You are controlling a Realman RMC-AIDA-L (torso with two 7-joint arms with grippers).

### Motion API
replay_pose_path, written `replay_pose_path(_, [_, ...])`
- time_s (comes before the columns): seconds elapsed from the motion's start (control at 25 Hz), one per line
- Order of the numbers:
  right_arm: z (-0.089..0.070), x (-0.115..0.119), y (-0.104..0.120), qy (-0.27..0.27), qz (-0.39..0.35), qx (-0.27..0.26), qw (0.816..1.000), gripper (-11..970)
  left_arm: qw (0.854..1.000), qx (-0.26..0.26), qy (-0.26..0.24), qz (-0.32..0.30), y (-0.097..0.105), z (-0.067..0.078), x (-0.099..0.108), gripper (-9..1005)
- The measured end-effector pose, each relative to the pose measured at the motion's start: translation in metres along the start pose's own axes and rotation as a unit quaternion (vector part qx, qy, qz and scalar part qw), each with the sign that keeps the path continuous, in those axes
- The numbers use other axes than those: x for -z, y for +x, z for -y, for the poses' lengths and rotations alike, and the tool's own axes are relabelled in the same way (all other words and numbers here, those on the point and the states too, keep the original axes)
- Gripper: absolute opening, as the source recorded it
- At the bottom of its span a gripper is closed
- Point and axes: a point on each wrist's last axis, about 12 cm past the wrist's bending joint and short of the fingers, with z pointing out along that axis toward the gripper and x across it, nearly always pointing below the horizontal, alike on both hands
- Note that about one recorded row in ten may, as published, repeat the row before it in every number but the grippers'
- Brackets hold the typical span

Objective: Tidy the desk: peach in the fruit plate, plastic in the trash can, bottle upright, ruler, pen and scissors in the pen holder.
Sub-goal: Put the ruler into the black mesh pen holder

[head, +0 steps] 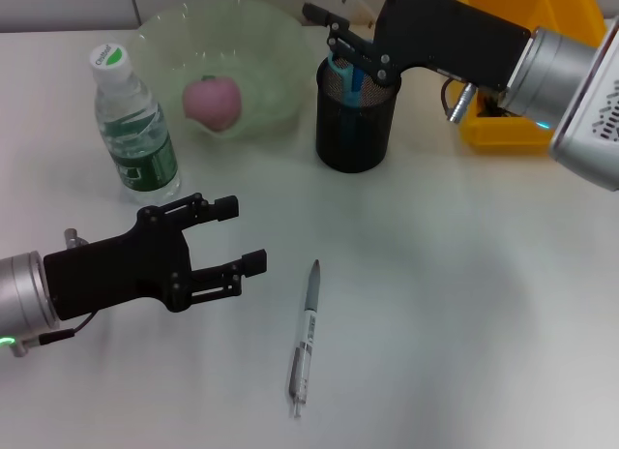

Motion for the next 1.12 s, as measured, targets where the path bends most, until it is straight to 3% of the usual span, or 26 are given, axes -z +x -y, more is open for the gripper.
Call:
replay_pose_path(0.56, [0.002, -0.02, 0.007, 0.018, -0.032, -0.082, 0.996, 381, 1.0, -0.001, 0.001, 0.001, 0.0, 0.0, -0.001, 797])
replay_pose_path(1.12, [0.005, -0.032, 0.018, 0.063, -0.069, -0.183, 0.979, 382, 1.0, 0.011, -0.002, 0.007, -0.003, -0.002, -0.001, 797])
